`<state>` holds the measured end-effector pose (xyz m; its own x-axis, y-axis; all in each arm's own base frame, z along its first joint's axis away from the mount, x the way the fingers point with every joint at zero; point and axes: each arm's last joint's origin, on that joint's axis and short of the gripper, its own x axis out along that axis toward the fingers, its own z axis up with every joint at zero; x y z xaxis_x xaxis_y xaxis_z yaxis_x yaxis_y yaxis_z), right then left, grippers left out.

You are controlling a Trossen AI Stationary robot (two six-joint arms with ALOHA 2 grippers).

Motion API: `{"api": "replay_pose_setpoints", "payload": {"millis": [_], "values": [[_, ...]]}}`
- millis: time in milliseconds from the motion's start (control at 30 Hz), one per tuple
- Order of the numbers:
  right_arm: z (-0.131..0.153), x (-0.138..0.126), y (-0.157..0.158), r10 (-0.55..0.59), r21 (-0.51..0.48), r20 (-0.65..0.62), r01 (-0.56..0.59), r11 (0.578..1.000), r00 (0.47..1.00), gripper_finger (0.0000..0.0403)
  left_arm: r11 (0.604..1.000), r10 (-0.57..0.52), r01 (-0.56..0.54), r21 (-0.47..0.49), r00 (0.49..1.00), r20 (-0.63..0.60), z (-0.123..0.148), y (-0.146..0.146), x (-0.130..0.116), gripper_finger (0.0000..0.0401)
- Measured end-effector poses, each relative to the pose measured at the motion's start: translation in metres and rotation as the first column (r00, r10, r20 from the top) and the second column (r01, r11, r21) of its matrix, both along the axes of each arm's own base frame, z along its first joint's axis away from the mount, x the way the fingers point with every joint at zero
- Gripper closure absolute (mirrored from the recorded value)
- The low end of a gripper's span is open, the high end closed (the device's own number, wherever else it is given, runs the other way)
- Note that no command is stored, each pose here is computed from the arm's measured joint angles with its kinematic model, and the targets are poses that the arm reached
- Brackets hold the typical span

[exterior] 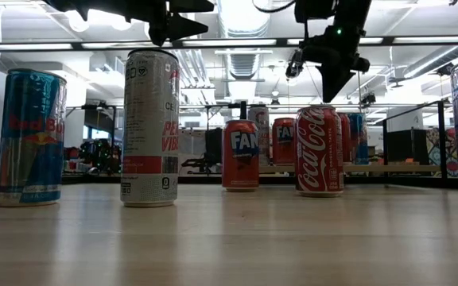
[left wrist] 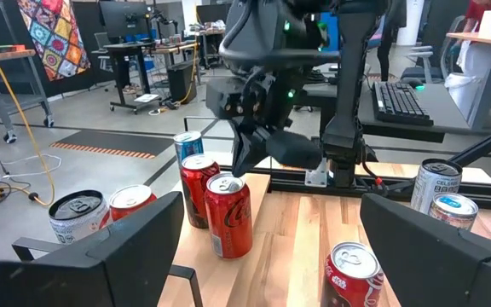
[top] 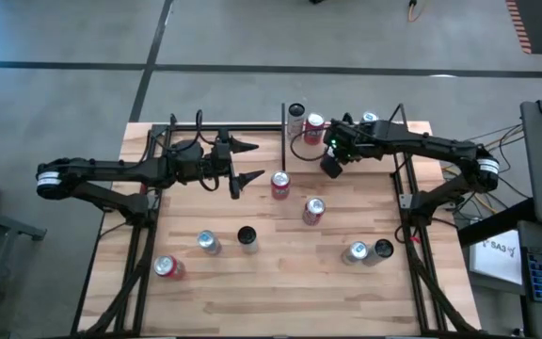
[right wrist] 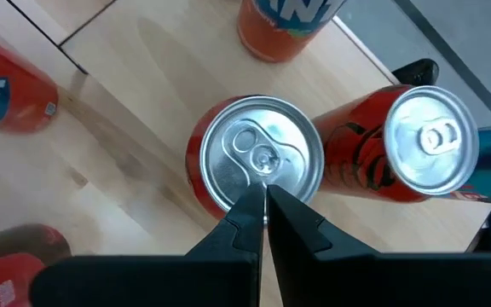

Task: Place canned beverage on shelf
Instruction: Put the red black soda can on the shelf aligned with the other red black soda can

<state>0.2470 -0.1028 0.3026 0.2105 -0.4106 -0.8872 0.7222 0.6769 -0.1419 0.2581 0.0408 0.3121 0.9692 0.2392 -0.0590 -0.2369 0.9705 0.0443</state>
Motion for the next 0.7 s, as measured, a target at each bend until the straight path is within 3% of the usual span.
{"api": "replay_pose_setpoints", "payload": {"millis": [700], "values": [[-0.0058,-0.0027,0.0001,-0.083,0.027,-0.045,0.084,0.996,0.996,0.0394,1.0,0.0,0.0,0.0,1.0,0.0,0.0,0.0001,0.0,0.006]]}}
